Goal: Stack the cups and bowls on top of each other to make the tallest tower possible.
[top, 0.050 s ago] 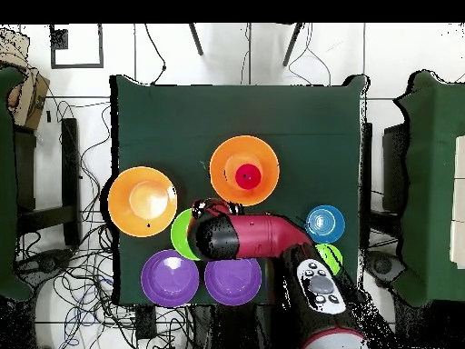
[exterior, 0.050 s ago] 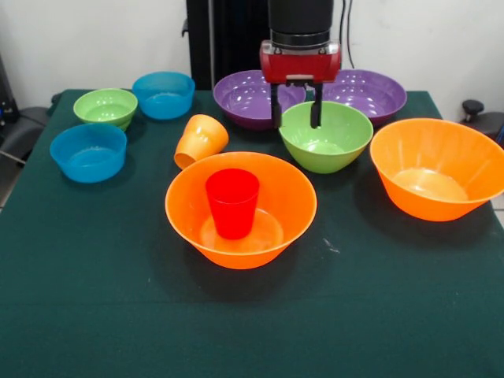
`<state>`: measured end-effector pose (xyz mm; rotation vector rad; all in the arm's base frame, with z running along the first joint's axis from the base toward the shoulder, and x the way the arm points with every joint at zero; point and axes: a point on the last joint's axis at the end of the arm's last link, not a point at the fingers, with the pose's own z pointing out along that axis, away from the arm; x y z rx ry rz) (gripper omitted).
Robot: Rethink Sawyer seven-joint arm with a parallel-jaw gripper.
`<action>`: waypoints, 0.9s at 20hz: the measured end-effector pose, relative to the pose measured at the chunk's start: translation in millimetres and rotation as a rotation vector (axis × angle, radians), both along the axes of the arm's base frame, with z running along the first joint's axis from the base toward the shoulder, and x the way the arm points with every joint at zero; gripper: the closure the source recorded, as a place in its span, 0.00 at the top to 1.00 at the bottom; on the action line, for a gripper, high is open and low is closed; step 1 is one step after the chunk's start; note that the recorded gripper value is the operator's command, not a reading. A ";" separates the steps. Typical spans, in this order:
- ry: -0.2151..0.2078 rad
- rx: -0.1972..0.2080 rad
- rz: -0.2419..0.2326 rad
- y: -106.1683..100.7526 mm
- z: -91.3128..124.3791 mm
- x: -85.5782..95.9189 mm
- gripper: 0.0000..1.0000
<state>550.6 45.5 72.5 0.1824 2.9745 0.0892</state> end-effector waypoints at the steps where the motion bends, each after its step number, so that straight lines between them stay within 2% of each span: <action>1: 0.001 -0.001 0.003 2.5 -0.5 -0.8 1.00; 9: 0.014 0.005 0.030 36.9 -11.9 -10.2 1.00; 13: 0.027 0.011 0.026 43.1 -19.1 -14.8 1.00; 18: 0.030 0.013 0.012 36.8 -19.8 -17.1 1.00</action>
